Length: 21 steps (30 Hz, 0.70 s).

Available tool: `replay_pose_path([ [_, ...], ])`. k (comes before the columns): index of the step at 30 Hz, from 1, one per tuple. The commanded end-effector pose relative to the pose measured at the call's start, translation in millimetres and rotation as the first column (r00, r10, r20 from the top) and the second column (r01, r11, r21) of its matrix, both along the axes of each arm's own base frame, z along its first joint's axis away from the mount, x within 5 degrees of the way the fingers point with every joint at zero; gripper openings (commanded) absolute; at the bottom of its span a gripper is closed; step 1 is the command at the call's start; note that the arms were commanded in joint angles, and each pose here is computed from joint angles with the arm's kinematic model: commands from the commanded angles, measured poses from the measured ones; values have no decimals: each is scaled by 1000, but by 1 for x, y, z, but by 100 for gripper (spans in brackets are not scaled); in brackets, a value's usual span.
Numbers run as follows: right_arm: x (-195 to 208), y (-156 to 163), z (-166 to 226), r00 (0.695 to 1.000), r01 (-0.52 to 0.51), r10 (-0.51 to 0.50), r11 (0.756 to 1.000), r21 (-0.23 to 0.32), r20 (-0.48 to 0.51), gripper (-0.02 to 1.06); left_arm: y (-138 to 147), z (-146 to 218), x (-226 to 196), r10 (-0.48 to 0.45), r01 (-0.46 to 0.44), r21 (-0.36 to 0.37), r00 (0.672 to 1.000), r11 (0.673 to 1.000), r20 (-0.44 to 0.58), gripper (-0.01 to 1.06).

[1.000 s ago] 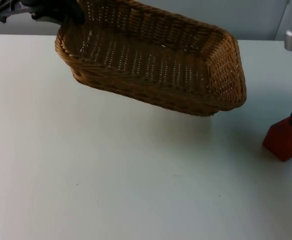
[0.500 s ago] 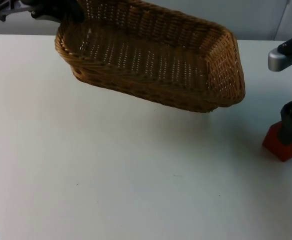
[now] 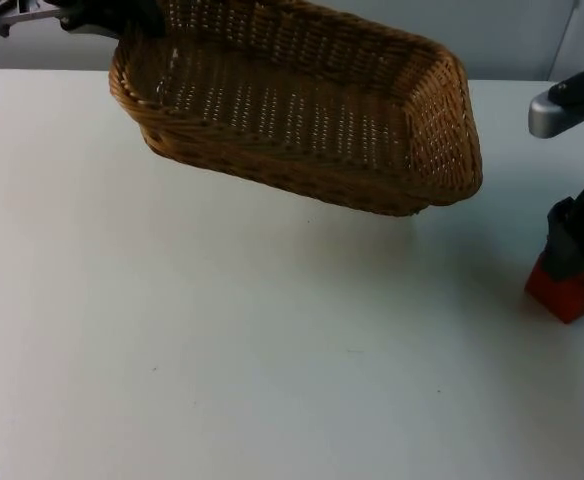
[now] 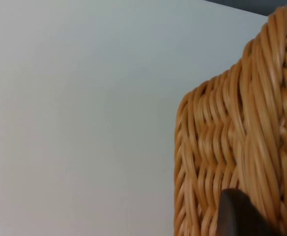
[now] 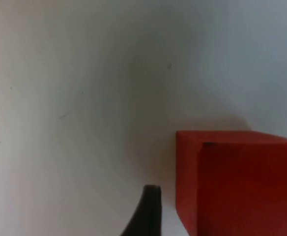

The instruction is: Pick up the basket with the left hand and place the cube into the basket with the right hand.

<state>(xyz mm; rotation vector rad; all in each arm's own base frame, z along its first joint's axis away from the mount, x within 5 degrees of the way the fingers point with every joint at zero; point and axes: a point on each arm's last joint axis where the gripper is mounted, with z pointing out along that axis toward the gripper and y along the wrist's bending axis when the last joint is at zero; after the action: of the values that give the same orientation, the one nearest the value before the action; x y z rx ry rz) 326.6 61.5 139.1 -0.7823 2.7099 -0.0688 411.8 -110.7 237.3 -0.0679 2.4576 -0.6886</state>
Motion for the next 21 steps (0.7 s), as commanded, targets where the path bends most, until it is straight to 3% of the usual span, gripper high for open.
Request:
replay_pose_path([
  [1,3,1,-2,1000,9,-9,1000,1,1,78,-1,12,0,29,-28,-41,999,999,25,0],
  [8,4,-3,-17,998,54,-54,999,2,-43,78,-1,12,0,30,-29,-39,999,999,27,0],
  [21,7,-3,-20,998,52,-51,999,8,-20,74,-1,12,0,30,-29,-39,999,999,27,0],
])
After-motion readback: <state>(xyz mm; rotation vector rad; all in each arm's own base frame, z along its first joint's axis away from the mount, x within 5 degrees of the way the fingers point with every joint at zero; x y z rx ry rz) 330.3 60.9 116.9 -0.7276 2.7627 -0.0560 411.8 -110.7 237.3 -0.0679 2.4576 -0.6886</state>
